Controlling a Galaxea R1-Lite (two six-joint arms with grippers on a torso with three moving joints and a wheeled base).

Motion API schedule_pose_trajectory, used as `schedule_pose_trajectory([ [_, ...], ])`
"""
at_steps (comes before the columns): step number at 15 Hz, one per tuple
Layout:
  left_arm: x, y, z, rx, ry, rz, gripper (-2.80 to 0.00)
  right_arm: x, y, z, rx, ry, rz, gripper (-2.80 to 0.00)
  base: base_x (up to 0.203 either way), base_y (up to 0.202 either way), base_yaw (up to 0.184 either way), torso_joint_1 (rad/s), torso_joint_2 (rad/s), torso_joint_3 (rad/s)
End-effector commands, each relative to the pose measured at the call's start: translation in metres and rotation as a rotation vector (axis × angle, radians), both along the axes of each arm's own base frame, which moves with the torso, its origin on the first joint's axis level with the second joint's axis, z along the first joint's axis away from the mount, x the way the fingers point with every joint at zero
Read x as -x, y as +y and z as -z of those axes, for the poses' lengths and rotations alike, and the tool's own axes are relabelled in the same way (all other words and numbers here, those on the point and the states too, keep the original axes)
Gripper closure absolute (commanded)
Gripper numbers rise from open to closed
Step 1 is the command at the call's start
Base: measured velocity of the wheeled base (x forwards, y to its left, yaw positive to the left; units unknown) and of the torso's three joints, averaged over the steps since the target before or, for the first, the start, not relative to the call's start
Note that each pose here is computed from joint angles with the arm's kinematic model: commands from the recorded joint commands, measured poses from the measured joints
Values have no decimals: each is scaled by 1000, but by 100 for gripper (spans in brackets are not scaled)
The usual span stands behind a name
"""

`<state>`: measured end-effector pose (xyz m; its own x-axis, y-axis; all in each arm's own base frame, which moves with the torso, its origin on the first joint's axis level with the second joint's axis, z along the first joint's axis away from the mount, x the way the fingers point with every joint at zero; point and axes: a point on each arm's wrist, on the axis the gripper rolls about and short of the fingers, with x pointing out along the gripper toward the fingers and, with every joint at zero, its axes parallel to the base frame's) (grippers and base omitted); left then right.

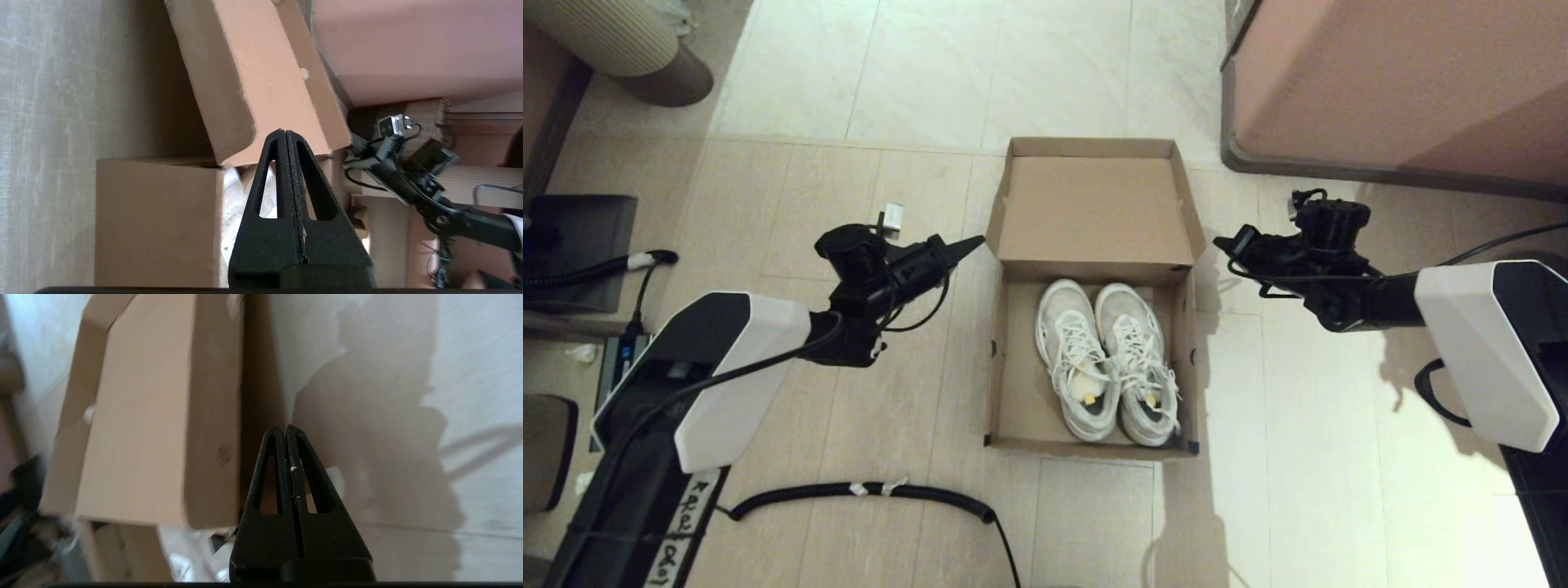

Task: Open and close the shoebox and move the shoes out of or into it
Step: Close the shoe box

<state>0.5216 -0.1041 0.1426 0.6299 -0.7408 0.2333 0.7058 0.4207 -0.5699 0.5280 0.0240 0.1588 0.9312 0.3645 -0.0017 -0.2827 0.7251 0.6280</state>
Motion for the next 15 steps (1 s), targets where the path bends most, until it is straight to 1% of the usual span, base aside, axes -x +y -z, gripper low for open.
schedule_pose_trajectory([
  [1,-3,0,10,-3,8,-45,0,-4,3,13,-5,23,-17,0,0,0,0,0,0,0],
  [2,-5,1,15,-24,12,-93,0,-5,3,17,-7,33,-31,0,0,0,0,0,0,0],
  [3,-6,0,21,-43,39,-115,0,-6,4,21,-8,41,-50,0,0,0,0,0,0,0],
  [5,-7,-6,31,-100,88,-187,0,-8,5,31,-9,58,-62,0,0,0,0,0,0,0],
  [6,-7,-11,34,-121,101,-200,0,-9,5,34,-10,60,-73,0,0,0,0,0,0,0],
  [9,-2,-27,33,-142,135,-176,0,-9,8,34,-61,51,-137,0,0,0,0,0,0,0],
  [12,0,-38,37,-157,174,-152,0,-9,13,35,-61,49,-172,0,0,0,0,0,0,0],
  [15,1,-42,39,-160,179,-146,0,-10,22,41,-61,50,-196,0,0,0,0,0,0,0],
])
